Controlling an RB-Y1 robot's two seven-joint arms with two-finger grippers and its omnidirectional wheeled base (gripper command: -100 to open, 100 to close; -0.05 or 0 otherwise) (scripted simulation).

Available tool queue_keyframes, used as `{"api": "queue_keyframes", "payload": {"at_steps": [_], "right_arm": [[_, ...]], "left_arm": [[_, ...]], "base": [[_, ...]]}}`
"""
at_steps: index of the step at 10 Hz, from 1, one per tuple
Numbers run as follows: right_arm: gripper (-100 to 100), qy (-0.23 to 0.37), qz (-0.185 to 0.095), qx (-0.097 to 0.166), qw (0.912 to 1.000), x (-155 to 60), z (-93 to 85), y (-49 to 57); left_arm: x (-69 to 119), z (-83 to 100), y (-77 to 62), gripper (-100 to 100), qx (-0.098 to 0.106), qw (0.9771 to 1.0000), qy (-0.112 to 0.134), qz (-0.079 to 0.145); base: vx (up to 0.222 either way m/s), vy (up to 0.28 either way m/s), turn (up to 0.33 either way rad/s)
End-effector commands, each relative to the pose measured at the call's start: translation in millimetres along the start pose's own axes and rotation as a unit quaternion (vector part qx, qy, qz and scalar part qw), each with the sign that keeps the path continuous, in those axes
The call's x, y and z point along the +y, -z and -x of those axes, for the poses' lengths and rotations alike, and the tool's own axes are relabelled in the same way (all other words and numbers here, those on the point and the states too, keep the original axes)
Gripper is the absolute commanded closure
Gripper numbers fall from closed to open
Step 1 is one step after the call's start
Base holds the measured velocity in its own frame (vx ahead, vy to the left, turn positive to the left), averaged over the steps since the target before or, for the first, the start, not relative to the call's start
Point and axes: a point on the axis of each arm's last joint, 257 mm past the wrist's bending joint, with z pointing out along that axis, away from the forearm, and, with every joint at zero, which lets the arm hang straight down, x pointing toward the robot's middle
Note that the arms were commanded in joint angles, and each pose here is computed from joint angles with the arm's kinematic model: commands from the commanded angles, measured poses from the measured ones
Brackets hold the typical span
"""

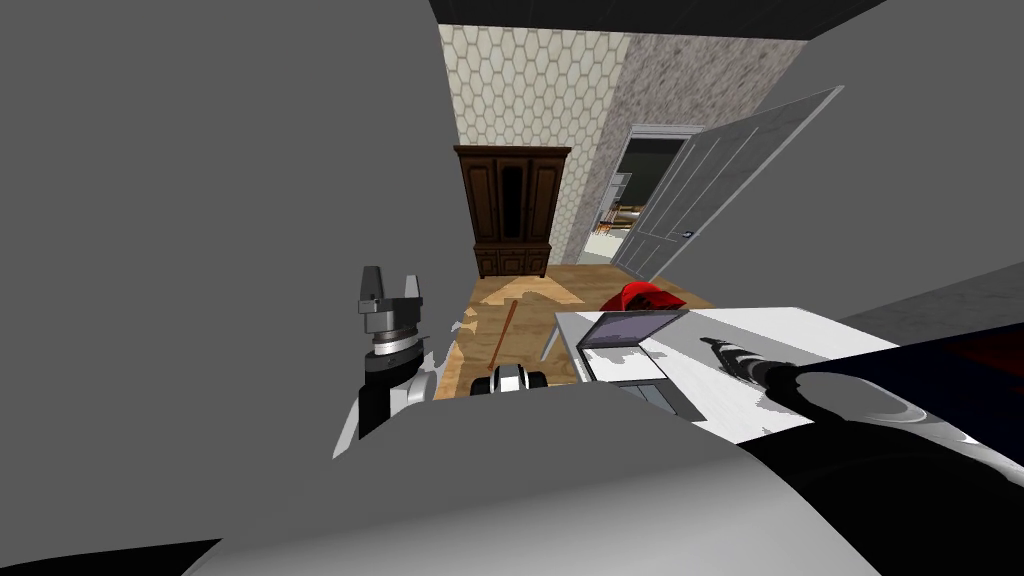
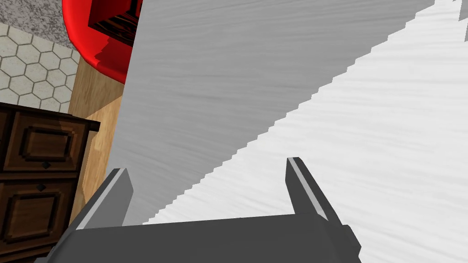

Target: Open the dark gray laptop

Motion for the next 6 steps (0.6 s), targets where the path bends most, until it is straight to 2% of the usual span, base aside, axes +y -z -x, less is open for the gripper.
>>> {"api": "queue_keyframes", "payload": {"at_steps": [1, 2, 3, 4, 6], "right_arm": [[-100, -0.023, -0.004, 0.042, 0.9988, -1.3, -21.4, 0.8], [-100, -0.039, -0.010, 0.057, 0.9976, -4.0, -29.1, 1.6], [-100, -0.048, -0.011, 0.058, 0.9971, -4.1, -29.6, 1.6], [-100, 0.001, -0.025, 0.060, 0.9979, -32.7, -28.9, -0.4], [-100, 0.014, -0.021, 0.068, 0.9974, -28.3, -20.8, -5.2]], "left_arm": [[0.0, 0.0, 0.0, 0, 0.000, 1.0000, 0.000, 0.000], [0.0, 0.0, 0.0, 0, 0.000, 1.0000, 0.000, 0.000], [0.0, 0.0, 0.0, 0, 0.000, 1.0000, 0.000, 0.000], [0.0, 0.0, 0.0, 0, 0.000, 1.0000, 0.000, 0.000], [0.0, 0.0, 0.0, 0, 0.000, 1.0000, 0.000, 0.000]], "base": [[0.000, 0.000, 0.000], [0.000, 0.000, 0.000], [0.000, 0.000, 0.000], [0.000, 0.000, 0.000], [0.000, 0.000, 0.000]]}}
